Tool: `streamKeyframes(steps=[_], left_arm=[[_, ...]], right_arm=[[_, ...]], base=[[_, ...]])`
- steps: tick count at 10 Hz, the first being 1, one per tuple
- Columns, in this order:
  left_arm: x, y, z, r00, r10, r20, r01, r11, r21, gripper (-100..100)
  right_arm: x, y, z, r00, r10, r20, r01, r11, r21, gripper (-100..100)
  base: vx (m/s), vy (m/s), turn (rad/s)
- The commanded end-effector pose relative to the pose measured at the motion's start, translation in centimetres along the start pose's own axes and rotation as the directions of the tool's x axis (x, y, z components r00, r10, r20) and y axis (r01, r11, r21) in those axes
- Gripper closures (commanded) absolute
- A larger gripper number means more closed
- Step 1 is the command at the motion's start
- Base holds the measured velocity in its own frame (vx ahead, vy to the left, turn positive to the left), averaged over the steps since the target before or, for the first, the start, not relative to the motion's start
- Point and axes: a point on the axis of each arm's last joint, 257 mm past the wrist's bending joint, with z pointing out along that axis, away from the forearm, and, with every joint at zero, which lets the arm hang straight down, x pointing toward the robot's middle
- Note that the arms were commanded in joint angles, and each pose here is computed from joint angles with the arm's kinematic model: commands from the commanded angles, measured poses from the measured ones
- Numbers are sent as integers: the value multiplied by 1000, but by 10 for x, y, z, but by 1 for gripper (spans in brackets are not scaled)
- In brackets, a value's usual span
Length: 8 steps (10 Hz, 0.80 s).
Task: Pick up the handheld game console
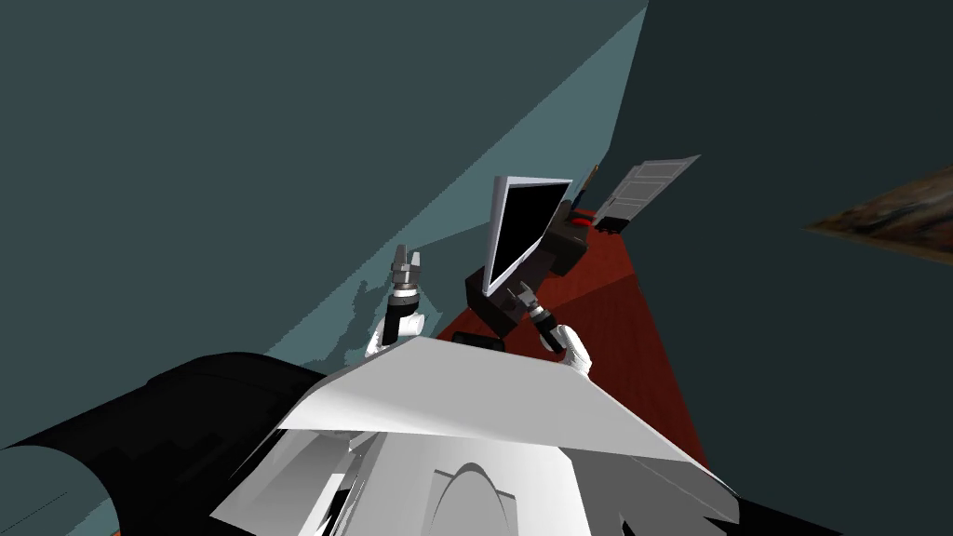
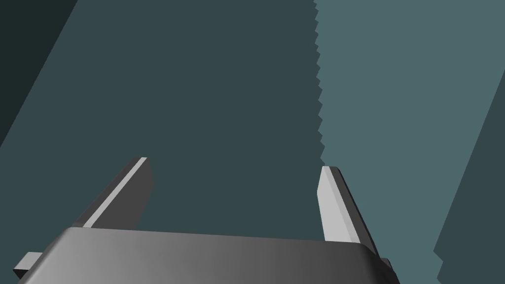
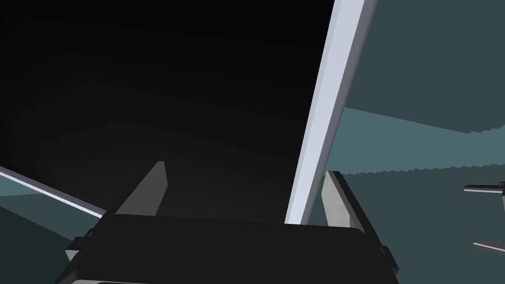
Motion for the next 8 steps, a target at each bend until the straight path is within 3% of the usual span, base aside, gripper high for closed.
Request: streamKeyframes(steps=[1,6,8], left_arm=[[0,0,0,1000,0,0,0,1000,0,0],[0,0,0,1000,0,0,0,1000,0,0],[0,0,0,1000,0,0,0,1000,0,0]], right_arm=[[15,0,2,997,-63,-39,61,997,-39,-100],[57,2,-4,975,-163,-150,149,984,-102,-100],[80,0,-7,953,-224,-202,196,969,-153,-100]], base=[[-8,-5,178],[-7,-8,76],[-12,-14,143]])
